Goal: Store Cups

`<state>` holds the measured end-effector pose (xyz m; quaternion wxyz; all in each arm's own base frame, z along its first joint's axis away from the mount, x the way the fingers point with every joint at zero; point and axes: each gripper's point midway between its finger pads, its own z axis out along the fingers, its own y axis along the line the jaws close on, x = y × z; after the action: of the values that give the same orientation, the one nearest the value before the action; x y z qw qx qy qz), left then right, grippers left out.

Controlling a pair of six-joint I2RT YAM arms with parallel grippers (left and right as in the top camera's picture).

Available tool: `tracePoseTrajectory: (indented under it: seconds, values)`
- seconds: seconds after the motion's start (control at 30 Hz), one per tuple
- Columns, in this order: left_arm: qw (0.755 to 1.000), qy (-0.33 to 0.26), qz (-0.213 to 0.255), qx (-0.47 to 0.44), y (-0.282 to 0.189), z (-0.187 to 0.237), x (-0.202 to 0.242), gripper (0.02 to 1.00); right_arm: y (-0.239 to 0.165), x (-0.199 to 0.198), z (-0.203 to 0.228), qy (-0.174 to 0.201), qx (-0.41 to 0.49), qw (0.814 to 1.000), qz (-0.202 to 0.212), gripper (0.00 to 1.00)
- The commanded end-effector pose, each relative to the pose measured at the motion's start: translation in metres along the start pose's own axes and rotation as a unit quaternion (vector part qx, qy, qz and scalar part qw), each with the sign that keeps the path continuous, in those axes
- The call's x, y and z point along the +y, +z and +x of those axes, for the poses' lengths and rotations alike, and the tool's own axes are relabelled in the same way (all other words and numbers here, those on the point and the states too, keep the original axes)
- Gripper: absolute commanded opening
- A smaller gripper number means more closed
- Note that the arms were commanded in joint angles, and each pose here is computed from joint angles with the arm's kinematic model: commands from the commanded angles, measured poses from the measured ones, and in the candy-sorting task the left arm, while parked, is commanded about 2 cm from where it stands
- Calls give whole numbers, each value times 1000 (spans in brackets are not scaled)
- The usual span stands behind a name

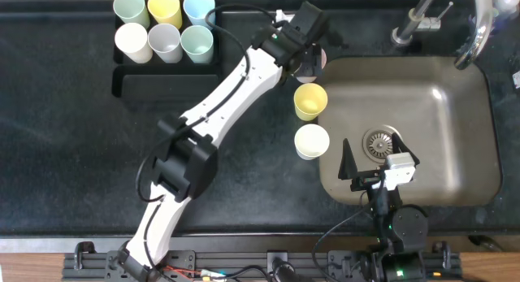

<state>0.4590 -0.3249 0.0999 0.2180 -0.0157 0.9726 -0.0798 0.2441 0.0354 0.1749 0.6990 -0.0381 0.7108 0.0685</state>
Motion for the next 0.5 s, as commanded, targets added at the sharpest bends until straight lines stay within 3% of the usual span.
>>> tracePoseTrajectory:
  seconds: [0.03,0.23,0.43,0.5]
  values:
    - [1000,-5,-8,-16,10,-9,1,899,0,1,3,2,-1,1000,-3,996]
    - [999,-11,-2,-34,13,-19,0,560,0,1,3,2,-1,1000,-3,996]
    - [999,-15,11,-40,13,-24,-4,47,0,1,3,2,-1,1000,-3,996]
    - [999,-13,13,-38,13,-23,-5,34,0,1,3,2,-1,1000,-3,998]
